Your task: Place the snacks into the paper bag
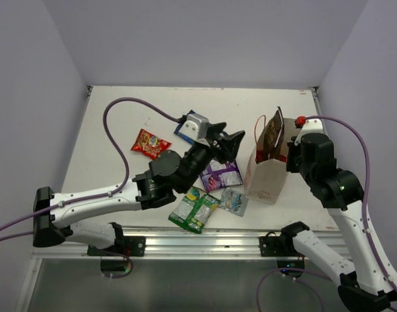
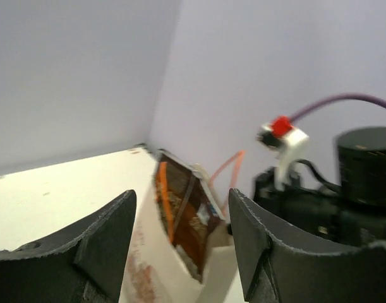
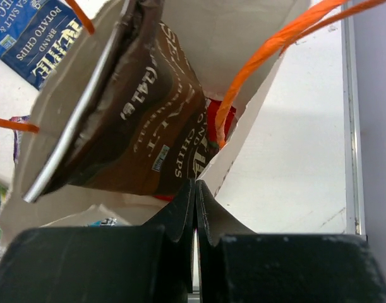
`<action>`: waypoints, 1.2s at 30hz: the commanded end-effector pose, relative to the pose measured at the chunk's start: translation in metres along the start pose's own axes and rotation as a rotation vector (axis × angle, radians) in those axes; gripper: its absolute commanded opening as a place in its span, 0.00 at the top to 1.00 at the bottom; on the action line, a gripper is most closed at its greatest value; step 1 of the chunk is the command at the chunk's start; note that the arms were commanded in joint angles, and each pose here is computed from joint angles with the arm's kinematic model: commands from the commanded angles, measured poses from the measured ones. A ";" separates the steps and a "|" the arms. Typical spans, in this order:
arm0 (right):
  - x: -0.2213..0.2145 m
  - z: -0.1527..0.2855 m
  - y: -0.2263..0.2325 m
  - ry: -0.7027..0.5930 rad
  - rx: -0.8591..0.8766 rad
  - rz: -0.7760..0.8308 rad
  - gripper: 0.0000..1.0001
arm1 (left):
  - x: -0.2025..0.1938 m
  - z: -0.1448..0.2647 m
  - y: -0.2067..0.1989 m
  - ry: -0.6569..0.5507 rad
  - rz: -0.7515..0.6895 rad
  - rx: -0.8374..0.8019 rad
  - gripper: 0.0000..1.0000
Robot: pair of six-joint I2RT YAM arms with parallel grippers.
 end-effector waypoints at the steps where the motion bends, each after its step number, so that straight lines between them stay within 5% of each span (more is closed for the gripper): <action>1: 0.022 0.019 -0.006 -0.087 -0.014 -0.047 1.00 | -0.076 0.024 0.068 0.244 -0.201 0.326 0.36; 5: 0.022 0.024 -0.014 -0.093 -0.054 -0.050 1.00 | -0.140 0.046 0.081 0.397 -0.250 0.355 0.36; 14: 0.018 0.019 -0.024 -0.101 -0.111 -0.055 1.00 | -0.293 0.096 0.148 0.772 -0.122 0.436 0.35; 23: 0.011 0.006 -0.022 -0.082 -0.126 -0.038 1.00 | -0.331 0.113 0.162 0.857 -0.124 0.502 0.29; 26: 0.009 0.004 -0.021 -0.075 -0.119 -0.033 1.00 | -0.347 0.117 0.159 0.865 -0.096 0.489 0.20; 36: 0.008 0.004 -0.017 -0.072 -0.094 -0.031 1.00 | -0.366 0.102 0.142 0.752 0.087 0.325 0.17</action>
Point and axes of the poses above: each gripper's point midway between its finger pads, its own z axis back along the fingers, its own y axis along the line the jaws close on, x = y × z, the point moved 1 cm from there along z, back along the fingers, and after that the axes turned 12 degrees about -z, right-handed, at the moved point
